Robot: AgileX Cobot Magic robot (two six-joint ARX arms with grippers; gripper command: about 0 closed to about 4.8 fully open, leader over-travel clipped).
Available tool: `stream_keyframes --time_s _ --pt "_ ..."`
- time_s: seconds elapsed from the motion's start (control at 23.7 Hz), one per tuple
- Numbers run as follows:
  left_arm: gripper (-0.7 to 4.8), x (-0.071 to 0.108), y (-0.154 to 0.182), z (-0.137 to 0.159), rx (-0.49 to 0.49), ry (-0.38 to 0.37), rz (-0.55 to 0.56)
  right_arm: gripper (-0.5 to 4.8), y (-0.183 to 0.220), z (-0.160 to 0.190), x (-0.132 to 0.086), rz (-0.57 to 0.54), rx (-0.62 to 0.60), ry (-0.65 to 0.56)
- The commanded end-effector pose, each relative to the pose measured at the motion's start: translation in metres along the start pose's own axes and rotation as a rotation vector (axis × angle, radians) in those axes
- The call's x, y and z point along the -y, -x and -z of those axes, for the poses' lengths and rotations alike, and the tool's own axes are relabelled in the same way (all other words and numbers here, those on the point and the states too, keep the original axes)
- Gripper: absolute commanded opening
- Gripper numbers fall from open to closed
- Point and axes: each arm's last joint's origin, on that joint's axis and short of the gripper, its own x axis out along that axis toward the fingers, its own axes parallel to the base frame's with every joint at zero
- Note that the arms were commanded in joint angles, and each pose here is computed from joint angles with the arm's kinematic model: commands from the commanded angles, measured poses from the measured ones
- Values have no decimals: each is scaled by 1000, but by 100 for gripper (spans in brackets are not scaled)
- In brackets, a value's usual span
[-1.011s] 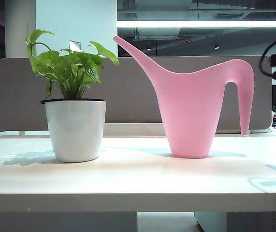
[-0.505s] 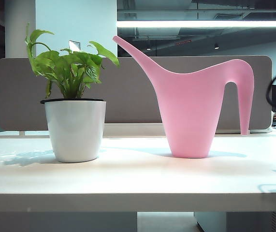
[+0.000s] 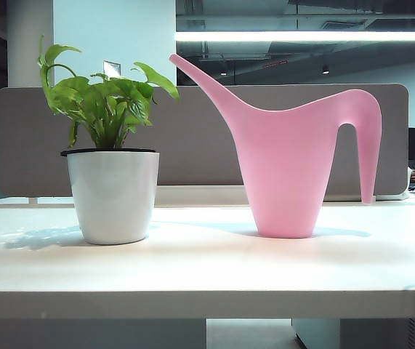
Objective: Pick up the watering can from the table, water the potted plant, and put the can back.
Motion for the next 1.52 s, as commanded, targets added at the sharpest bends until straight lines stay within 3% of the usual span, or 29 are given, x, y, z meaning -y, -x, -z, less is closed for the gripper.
stream_keyframes --time_s 0.04,0.55,0.93,1.31,1.52 --pt "-5 0 0 0 3 -1 2 -6 2 0 0 4 8 -11" --pt "-5 0 0 0 3 -1 2 -6 2 1 -2 -66 -8 -12" --pt "-5 0 0 0 3 -1 2 -6 23 -1 -2 17 -142 -30" --pt "-5 0 0 0 3 -1 2 -6 50 -14 -7 -1 -64 -9" --pt "-5 0 0 0 3 -1 3 -7 63 -14 -9 -6 -46 98"
